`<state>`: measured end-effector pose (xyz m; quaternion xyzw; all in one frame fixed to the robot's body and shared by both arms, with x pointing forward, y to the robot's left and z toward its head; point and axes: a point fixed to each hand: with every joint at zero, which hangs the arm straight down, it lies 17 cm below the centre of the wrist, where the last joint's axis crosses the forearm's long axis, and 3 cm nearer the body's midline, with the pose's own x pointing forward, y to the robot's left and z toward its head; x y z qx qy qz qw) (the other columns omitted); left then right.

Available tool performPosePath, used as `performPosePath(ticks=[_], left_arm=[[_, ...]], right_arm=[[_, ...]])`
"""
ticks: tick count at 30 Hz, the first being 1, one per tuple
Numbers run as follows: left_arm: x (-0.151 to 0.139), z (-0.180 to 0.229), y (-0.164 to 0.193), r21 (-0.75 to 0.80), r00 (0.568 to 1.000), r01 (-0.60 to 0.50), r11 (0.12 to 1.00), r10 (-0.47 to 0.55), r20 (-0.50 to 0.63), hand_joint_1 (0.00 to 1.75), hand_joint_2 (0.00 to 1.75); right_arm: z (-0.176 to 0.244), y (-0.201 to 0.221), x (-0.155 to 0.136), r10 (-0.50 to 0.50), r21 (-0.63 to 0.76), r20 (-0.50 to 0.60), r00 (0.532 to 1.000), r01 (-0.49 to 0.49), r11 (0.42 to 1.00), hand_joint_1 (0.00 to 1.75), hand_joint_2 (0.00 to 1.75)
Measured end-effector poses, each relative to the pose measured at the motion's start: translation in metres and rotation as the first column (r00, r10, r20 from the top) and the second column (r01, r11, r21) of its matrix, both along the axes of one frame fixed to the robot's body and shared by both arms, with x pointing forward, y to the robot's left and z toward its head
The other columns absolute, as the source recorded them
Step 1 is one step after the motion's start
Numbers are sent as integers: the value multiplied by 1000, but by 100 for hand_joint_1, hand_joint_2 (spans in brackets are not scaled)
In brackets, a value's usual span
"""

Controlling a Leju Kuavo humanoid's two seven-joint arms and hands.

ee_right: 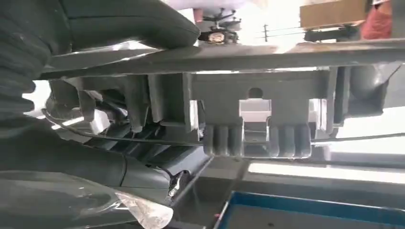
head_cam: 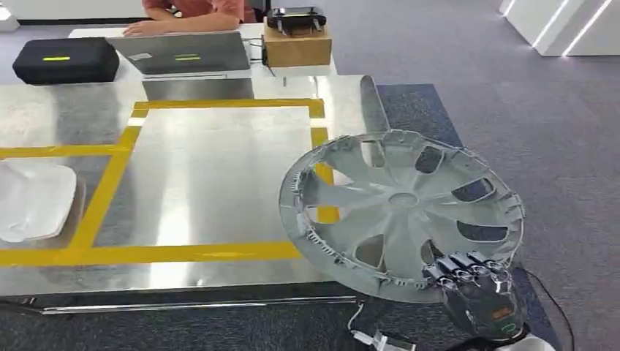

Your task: Take the parts from the cabinet and place them on the table.

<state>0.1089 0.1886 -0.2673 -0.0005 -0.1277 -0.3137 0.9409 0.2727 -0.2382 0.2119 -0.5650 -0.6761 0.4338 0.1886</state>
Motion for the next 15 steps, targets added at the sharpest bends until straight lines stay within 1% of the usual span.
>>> performPosePath(ticks=[6, 15], left_arm=[[3, 0, 1, 2, 1000, 3, 1000, -3, 6, 0, 175], [0, 0, 1, 1, 1000, 6, 1000, -6, 5, 0, 175]], right_arm=[[-1, 3, 1, 11, -4, -1, 1000, -11, 1000, 175, 175], [-3, 8, -1, 40, -27, -2, 999, -40, 999, 175, 175]])
